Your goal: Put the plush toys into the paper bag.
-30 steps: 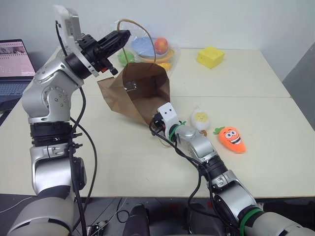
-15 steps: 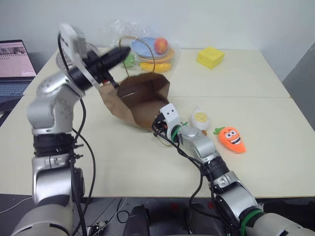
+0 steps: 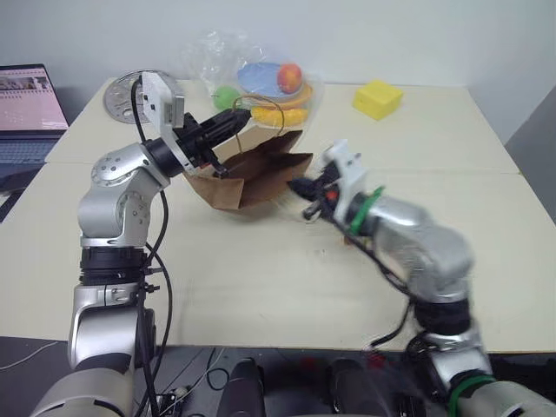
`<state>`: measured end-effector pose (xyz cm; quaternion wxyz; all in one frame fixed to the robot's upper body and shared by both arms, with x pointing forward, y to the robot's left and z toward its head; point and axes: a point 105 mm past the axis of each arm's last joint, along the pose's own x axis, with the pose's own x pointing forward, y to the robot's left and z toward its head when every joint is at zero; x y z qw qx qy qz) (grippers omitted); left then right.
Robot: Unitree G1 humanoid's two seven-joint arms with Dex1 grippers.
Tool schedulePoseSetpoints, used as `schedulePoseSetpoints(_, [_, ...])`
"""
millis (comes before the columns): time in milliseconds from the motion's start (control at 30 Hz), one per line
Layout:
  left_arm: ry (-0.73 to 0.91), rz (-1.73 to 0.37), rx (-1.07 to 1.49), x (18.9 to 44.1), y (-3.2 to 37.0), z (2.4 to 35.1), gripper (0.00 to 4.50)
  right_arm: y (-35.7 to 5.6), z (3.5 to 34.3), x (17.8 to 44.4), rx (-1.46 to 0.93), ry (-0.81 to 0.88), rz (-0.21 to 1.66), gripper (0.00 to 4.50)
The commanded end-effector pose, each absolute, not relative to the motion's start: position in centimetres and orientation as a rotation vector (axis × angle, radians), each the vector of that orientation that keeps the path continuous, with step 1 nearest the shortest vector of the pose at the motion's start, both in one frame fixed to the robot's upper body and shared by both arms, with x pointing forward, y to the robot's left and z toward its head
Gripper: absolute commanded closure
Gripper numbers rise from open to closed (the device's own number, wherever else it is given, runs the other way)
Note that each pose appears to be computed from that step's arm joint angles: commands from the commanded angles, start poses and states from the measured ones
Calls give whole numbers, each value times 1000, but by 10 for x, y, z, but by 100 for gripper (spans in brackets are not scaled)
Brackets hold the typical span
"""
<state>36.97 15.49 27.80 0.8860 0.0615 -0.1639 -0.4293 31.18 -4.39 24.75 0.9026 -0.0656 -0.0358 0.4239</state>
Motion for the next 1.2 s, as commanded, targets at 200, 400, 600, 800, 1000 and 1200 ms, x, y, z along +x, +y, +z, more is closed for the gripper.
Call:
schedulePoseSetpoints(200, [-368,-1009,152,348,154,297,450,-98,244,330,-28,-18,516,318])
schedulePoseSetpoints(400, [-307,-1066,159,341,159,296,450,-116,184,346,-145,124,367,105])
schedulePoseSetpoints(600, [-310,-1041,182,340,164,297,450,-114,142,349,-154,232,296,2])
schedulePoseSetpoints(800, [-307,-1033,189,336,166,295,450,-119,118,347,-210,272,286,2])
schedulePoseSetpoints(1000, [-314,-1022,192,333,168,297,450,-123,128,351,-207,220,294,90])
schedulePoseSetpoints(1200, [-314,-1023,195,332,167,296,450,-127,140,352,-226,164,299,307])
